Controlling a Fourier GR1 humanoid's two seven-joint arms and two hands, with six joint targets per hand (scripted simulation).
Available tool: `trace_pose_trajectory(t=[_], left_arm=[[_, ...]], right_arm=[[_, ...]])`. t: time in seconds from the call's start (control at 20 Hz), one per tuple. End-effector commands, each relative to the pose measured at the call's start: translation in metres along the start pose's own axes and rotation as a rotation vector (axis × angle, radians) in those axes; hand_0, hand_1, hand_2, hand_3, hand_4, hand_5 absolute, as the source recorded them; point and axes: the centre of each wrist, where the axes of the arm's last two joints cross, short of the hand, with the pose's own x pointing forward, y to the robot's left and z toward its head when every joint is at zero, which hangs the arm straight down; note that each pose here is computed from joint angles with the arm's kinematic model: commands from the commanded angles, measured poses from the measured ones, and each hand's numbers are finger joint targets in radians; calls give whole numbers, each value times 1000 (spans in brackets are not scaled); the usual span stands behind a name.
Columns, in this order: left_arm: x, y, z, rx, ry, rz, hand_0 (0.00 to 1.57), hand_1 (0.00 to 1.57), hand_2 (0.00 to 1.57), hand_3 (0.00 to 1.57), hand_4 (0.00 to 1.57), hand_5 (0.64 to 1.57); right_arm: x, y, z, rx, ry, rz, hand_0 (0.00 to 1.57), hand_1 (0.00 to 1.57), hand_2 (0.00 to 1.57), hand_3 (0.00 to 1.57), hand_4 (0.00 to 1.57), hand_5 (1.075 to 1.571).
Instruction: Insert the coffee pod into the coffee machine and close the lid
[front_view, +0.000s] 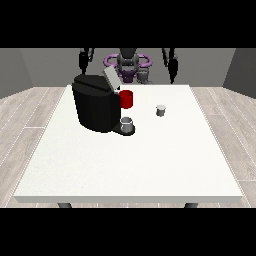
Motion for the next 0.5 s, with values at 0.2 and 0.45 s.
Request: trace_pose_trajectory(t=[0.2,0.45], left_arm=[[-3,4,-2,-51,-103,-16,0,0,0,0,0,1571],[20,51,-31,30,-105,-212,0,0,0,0,0,1571]], right_arm=[[-14,-2,13,21,129,23,0,0,0,0,128,1571],[-4,-9,10,-106,-43,-27,0,0,0,0,94,1571]])
